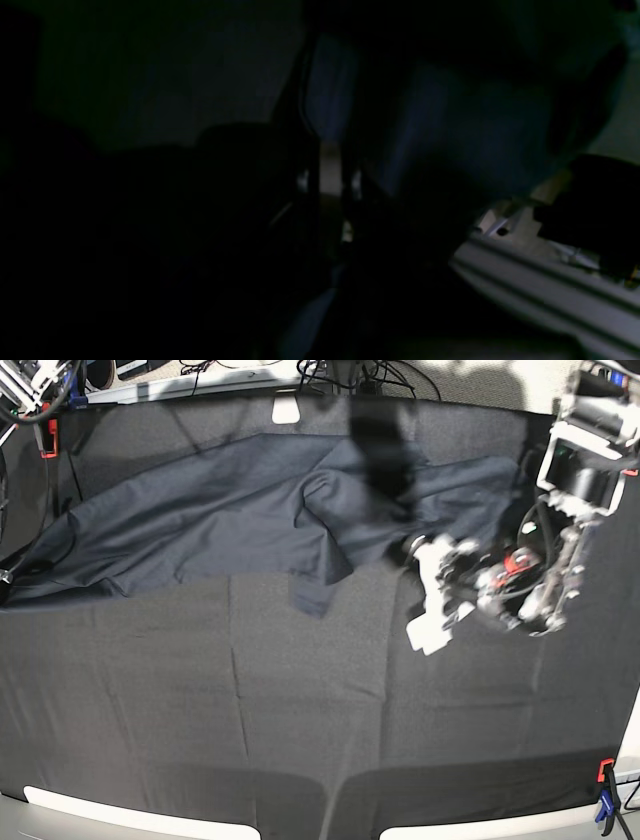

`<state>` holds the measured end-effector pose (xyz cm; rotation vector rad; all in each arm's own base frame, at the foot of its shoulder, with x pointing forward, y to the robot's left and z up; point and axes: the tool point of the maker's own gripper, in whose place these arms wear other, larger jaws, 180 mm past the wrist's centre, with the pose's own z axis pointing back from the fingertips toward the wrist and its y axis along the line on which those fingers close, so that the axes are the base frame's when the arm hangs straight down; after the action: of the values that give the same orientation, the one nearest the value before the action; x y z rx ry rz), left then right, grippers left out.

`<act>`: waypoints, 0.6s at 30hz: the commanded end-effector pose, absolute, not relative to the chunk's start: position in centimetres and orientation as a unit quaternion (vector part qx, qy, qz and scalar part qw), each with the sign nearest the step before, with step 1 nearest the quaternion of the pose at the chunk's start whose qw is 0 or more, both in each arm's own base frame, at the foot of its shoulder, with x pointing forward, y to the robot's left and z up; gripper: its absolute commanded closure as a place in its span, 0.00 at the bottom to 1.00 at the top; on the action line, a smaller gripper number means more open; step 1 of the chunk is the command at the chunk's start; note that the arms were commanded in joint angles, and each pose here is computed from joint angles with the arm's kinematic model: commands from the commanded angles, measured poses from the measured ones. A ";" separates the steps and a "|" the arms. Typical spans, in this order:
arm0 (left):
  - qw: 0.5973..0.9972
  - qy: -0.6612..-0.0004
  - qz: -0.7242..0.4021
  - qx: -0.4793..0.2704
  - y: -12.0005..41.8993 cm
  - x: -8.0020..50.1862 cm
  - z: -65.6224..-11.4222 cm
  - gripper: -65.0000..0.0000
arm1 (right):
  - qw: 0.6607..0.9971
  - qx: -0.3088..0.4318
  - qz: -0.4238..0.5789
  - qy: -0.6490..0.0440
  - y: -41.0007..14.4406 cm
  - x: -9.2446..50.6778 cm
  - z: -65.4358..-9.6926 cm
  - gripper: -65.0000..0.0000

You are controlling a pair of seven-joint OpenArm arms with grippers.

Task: Layout the t-shirt on the table in an organized manner, then fold the t-shirt properly
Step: 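Grasp the shirt with the left gripper and drag it across the table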

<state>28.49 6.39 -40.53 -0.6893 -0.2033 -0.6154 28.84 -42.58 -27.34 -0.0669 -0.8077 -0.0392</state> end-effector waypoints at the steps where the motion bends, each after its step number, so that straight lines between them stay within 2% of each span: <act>1: 0.892 -0.111 -0.300 -0.319 7.8 29.5 -39.6 1.00 | 0.905 -0.048 0.001 -0.422 -43.1 29.7 -24.9 1.00; 8: 0.922 -0.082 -0.273 -0.262 14.9 27.9 -40.8 1.00 | 0.905 -0.048 0.001 -0.423 -43.1 29.7 -24.9 1.00; 18: 0.929 -0.101 -0.203 -0.293 16.6 26.7 -41.0 1.00 | 0.905 -0.048 0.001 -0.422 -43.1 29.7 -24.9 1.00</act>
<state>25.56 15.91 -42.06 -0.6148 -0.1747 -0.4087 28.90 -42.47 -27.30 -0.0606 -0.8124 -0.0390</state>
